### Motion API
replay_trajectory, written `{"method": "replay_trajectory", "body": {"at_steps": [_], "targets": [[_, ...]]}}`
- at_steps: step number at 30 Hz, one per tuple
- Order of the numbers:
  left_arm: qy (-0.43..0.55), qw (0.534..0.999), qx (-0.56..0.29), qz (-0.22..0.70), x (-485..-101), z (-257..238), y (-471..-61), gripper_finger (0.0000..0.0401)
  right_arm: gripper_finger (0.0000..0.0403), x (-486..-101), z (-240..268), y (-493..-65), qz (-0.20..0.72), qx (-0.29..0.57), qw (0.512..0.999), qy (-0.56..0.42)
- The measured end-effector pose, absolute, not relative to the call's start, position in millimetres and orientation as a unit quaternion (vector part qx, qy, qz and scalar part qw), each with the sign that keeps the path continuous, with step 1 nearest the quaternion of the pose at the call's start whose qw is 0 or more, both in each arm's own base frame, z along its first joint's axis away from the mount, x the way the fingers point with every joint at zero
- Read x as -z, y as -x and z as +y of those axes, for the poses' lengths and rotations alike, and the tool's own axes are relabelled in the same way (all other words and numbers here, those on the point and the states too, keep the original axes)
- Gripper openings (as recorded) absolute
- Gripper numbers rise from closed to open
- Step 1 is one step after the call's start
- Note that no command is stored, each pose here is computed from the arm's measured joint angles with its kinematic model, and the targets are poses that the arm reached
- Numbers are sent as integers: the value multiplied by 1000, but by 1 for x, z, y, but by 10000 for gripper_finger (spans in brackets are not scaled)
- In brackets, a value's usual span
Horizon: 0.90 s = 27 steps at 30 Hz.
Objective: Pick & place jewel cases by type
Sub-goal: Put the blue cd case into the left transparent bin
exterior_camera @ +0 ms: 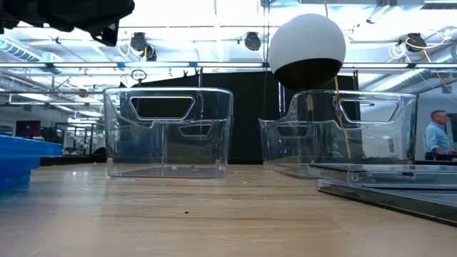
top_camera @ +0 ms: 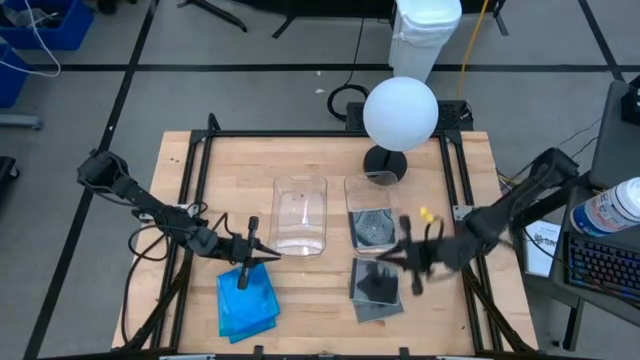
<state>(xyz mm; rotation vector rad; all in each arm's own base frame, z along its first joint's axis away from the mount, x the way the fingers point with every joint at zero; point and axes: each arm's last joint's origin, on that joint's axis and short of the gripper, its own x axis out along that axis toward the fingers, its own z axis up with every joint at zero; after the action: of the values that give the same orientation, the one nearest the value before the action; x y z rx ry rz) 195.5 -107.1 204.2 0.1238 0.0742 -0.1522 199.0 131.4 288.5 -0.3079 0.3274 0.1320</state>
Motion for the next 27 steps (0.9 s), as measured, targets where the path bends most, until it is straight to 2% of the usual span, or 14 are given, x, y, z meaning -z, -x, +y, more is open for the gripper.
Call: {"method": "replay_trajectory", "body": {"at_steps": [3,7,17,22,27], "targets": [[-46,996,62,38,-204,-106,-196,37,1,-273,159,-212,139,-64,958,244],[-15,999,19,41,-204,-104,-196,37,1,-256,192,-231,132,-73,943,296],[-15,998,-7,54,-200,-123,-181,37,2,-235,246,-281,155,-88,923,340],[-24,996,-22,82,-192,-136,-167,37,1,-221,249,-295,148,-62,915,370],[9,992,4,123,-184,-146,-156,37,1,-218,240,-304,155,-36,934,319]]}}
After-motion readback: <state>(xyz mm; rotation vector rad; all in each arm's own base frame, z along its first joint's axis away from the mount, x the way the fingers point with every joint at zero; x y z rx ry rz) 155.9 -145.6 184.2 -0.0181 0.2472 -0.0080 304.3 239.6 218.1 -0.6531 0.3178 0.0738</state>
